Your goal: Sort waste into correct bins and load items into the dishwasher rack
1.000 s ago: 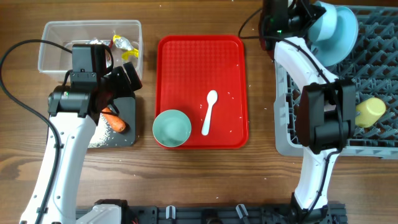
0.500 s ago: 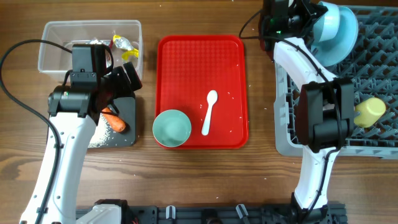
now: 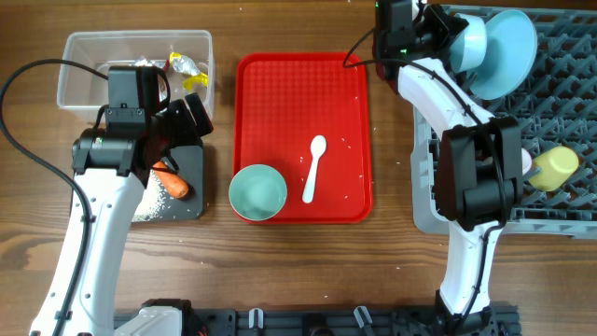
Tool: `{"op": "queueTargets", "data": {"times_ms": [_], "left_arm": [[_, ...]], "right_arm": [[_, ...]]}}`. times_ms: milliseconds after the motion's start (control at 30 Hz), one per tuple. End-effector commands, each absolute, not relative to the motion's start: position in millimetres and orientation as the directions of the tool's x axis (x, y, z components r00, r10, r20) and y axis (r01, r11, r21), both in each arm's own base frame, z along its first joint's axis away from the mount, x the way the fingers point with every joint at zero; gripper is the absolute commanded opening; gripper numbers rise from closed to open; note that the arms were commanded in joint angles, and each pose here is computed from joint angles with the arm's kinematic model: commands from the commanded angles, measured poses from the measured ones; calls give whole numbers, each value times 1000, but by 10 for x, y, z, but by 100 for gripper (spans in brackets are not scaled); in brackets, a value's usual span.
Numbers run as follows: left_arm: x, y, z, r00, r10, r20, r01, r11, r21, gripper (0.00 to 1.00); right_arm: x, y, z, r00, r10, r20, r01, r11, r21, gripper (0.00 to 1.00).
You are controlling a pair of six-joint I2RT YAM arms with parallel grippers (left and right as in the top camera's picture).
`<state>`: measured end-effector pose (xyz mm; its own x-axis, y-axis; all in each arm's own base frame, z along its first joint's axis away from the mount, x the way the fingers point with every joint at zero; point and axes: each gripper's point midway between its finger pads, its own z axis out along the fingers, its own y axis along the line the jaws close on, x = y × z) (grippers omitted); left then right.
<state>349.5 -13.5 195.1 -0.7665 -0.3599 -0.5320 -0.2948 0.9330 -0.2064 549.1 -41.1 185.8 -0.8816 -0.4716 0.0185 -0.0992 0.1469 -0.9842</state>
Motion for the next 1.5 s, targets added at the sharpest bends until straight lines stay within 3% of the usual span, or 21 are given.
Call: {"op": "queueTargets", "data": {"times_ms": [0,67,200,367,600,767,867,967,1033,1100,1267,1367,1400,1467], "left_arm": [[3479,-124,1981,-757,-373,-537,-302,928,-219,100],[3480,-124,1981,-757,-372,-537,-301,928,-219,100],[3480,-124,1981,-757,-373,-537,-302,928,-219,100],[3480,-124,1981,-757,-373,-537,-302,928,-219,100],[3480,-124,1981,-757,-372,-537,-301,928,-219,100],[3480,-124,1981,-757,-373,-537,-302,928,-219,100],[3479,-124,1981,-757,-373,-537,-302,928,-219,100],[3480,-124,1981,-757,-373,-537,-302,928,-219,100],[3479,-124,1981,-757,-373,-537,-302,928,-219,100],[3480,-124,1981,-757,-373,-537,-302,928,-219,100],[3480,-124,1981,-757,-373,-537,-302,928,-219,100],[3479,-124,1981,-757,-372,-537,-301,928,-219,100],[3480,-124,1981,-757,-372,-537,-301,928,-219,100],[3480,-124,1981,-757,-373,-537,-302,928,-219,100]], "right_arm": [[5533,-379,1715,-874,-486,2,-99,172,-980,42],[5538,-308,1717,-868,-497,4,-102,170,-980,79],[5599,-77,1814,-847,-527,-76,-28,187,-982,95],[5661,192,2124,-813,-543,-211,124,193,-973,99],[5602,189,2241,-835,-516,-191,133,147,-980,100],[5557,274,2480,-782,-471,-409,348,216,-912,100],[5647,629,2255,-734,-570,-370,254,275,-927,100],[5683,1167,1578,-638,-704,-312,-34,431,-902,100],[5594,1518,1182,-596,-699,-395,-176,594,-785,100],[5562,1663,1091,-610,-568,-553,-135,762,-634,100],[5306,1997,1608,-602,-349,-718,-193,936,-294,100],[4675,2421,1744,-722,-253,-644,-383,921,68,93],[4369,2596,1697,-804,-214,-554,-402,883,242,91],[4056,2740,1552,-879,-210,-428,-386,840,382,79]]}}
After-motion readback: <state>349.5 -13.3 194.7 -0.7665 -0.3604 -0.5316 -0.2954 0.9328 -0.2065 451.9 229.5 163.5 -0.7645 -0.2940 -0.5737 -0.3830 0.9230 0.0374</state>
